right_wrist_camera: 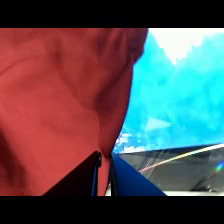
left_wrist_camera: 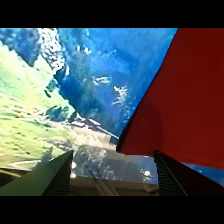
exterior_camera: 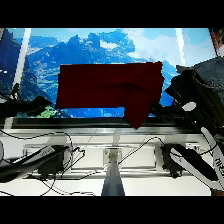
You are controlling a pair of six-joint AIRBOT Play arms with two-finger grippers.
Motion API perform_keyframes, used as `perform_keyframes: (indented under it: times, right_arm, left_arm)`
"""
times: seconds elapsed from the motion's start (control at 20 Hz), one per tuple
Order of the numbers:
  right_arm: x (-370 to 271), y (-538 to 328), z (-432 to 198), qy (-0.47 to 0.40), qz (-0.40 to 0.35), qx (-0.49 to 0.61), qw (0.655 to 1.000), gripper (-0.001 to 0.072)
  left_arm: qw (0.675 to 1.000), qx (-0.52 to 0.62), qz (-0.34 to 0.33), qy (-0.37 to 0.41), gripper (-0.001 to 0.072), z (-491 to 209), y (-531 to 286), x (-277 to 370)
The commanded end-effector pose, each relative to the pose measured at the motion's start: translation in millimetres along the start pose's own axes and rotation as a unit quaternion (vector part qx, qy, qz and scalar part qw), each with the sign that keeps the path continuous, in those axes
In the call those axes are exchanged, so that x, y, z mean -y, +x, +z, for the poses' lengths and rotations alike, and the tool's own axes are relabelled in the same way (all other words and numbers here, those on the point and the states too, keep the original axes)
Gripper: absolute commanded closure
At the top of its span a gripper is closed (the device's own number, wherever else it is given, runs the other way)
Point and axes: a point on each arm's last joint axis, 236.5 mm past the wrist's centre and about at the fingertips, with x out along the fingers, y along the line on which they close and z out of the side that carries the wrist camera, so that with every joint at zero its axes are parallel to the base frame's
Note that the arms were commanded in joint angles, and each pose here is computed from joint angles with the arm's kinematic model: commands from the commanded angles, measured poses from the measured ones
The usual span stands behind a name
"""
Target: Fold the clothes and pants, and hang the long-sleeved shirts on hangers.
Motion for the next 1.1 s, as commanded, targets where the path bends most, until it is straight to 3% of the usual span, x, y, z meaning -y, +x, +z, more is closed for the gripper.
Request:
perform_keyframes:
  times: [0.0,0.05,0.1,0.45,0.55,0.65,0.7,0.85,1.05]
  right_arm:
    - [-12,-2,8,-0.027,0.022,0.014,0.999,0.0623]
    - [-13,-2,9,-0.028,0.023,0.016,0.999,0.0638]
    - [-13,-3,9,-0.029,0.022,0.016,0.999,0.0700]
    - [-15,-3,9,-0.052,0.027,0.016,0.998,0.0702]
    - [-16,-3,8,-0.051,0.028,0.014,0.998,0.0702]
    - [-19,-3,5,-0.068,0.034,0.008,0.997,0.0702]
    - [-22,-5,2,-0.085,0.039,0.002,0.996,0.0702]
    - [-50,-28,4,-0.150,0.066,0.002,0.987,0.0702]
    - [-108,-94,28,-0.222,0.104,0.085,0.966,0.0703]
  left_arm:
    - [1.000,-0.019,-0.007,-0.011,0.0177,-7,10,-2]
    - [0.999,-0.028,-0.009,-0.013,0.0177,-12,13,-2]
    - [0.999,-0.038,-0.012,-0.013,0.0177,-17,17,-1]
    - [0.996,-0.074,-0.001,0.049,0.0183,-31,53,18]
    - [0.999,-0.037,-0.001,0.037,0.0344,-14,57,21]
    - [0.999,-0.015,-0.019,0.025,0.0629,-4,57,30]
    - [0.999,-0.012,-0.027,0.034,0.0686,-2,56,34]
    - [0.995,-0.004,-0.062,0.075,0.0686,4,41,59]
    - [0.986,0.071,-0.112,0.106,0.0687,37,-10,110]
